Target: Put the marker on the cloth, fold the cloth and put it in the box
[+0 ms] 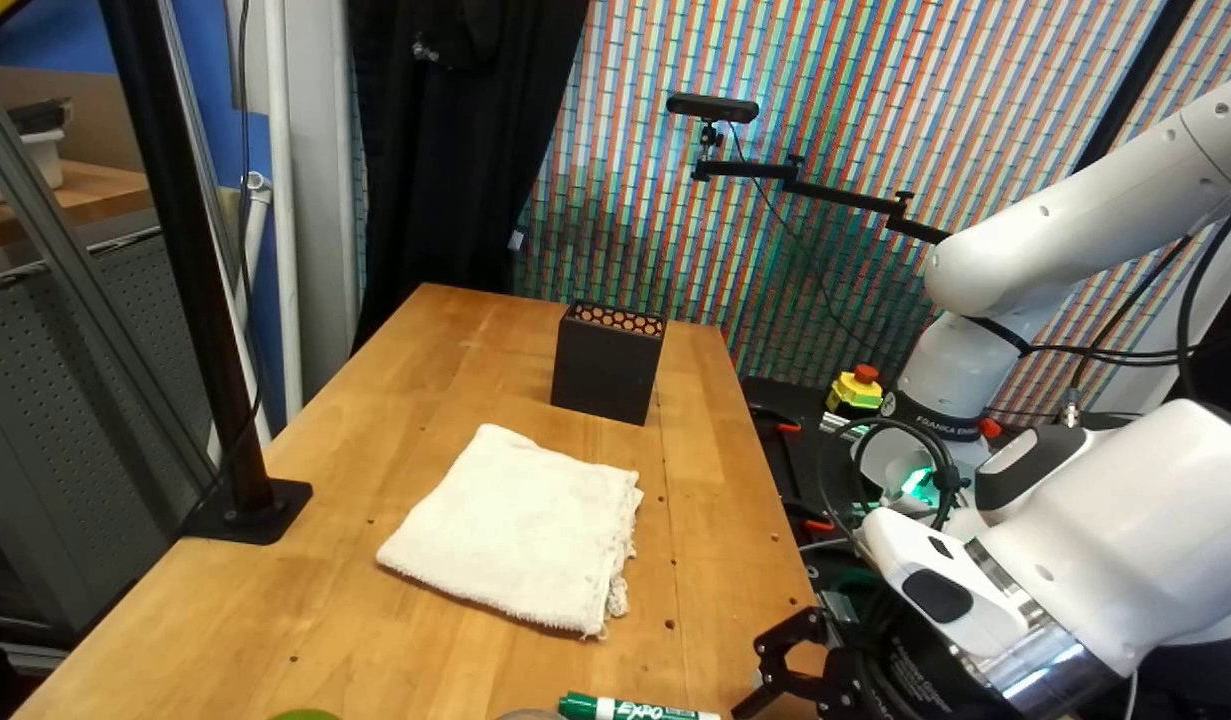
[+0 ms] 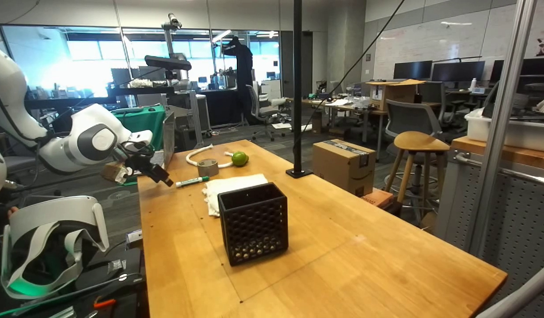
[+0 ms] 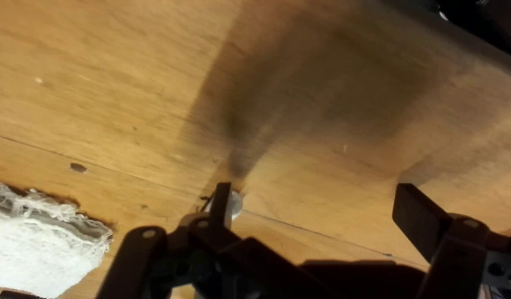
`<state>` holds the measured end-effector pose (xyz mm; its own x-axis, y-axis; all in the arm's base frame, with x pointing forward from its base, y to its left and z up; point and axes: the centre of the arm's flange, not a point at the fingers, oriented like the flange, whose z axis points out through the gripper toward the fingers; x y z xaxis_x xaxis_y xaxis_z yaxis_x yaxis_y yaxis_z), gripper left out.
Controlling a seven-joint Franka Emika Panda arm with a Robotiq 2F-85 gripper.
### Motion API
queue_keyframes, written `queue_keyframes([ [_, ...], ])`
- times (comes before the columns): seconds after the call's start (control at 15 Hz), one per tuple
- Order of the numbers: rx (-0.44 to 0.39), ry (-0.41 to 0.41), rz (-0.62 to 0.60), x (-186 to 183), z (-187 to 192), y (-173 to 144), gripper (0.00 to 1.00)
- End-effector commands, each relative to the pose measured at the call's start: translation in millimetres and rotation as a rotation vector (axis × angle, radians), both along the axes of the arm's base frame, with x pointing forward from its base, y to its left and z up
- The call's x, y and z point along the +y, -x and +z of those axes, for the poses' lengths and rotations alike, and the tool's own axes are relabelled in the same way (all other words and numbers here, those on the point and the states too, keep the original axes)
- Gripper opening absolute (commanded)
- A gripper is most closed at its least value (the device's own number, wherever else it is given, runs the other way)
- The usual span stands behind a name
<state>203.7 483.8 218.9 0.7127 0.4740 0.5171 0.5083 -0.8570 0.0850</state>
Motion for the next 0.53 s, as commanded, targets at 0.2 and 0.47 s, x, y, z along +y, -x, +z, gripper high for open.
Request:
queue_keyframes([
  [0.2,-0.081,-0.076,-0.027,17.9,10.5,-55.4,1.00],
  [0.47,-0.094,-0.068,-0.046,14.4,4.4,-72.2,1.00],
])
